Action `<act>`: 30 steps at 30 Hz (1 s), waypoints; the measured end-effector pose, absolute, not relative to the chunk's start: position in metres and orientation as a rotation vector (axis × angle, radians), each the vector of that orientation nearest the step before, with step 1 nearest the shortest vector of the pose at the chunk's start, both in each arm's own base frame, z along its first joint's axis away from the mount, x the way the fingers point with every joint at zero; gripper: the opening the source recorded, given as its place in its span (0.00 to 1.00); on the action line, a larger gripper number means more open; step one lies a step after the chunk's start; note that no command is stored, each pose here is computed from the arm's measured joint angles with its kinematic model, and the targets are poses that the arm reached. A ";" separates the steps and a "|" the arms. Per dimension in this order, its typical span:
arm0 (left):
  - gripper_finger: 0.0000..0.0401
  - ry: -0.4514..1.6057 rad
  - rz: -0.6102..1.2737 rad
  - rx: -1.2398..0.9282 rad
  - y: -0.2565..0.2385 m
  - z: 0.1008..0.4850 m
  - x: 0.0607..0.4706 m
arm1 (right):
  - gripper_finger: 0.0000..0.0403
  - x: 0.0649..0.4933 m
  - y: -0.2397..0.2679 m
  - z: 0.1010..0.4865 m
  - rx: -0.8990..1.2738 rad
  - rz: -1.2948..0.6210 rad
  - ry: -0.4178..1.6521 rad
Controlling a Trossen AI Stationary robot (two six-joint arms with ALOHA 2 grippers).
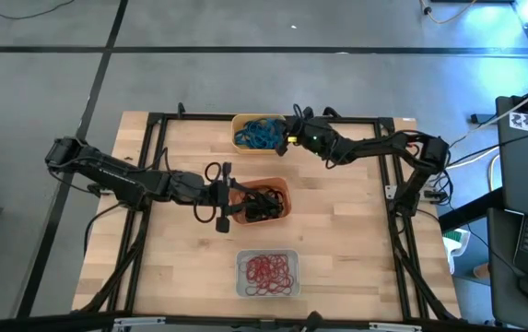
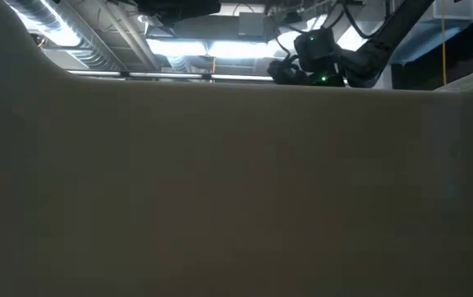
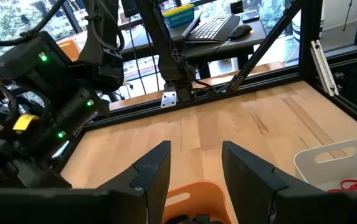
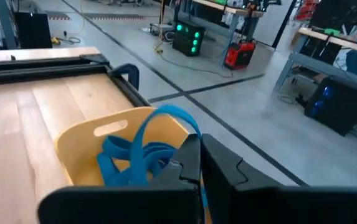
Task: Sort rubber bands into baskets
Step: Put the blue rubber band in the yellow bin, then return to Home Position
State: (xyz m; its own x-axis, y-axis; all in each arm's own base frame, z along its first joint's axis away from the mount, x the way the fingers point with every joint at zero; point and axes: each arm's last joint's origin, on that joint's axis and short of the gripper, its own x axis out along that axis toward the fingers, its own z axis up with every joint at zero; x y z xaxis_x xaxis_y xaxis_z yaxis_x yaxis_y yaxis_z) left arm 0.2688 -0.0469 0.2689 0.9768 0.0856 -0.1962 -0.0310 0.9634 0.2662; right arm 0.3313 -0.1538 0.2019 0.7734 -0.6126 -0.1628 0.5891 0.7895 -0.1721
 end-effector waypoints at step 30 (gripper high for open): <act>0.35 0.238 0.056 0.273 -0.047 0.266 0.268 | 0.41 0.321 -0.140 0.205 -0.100 -0.587 0.403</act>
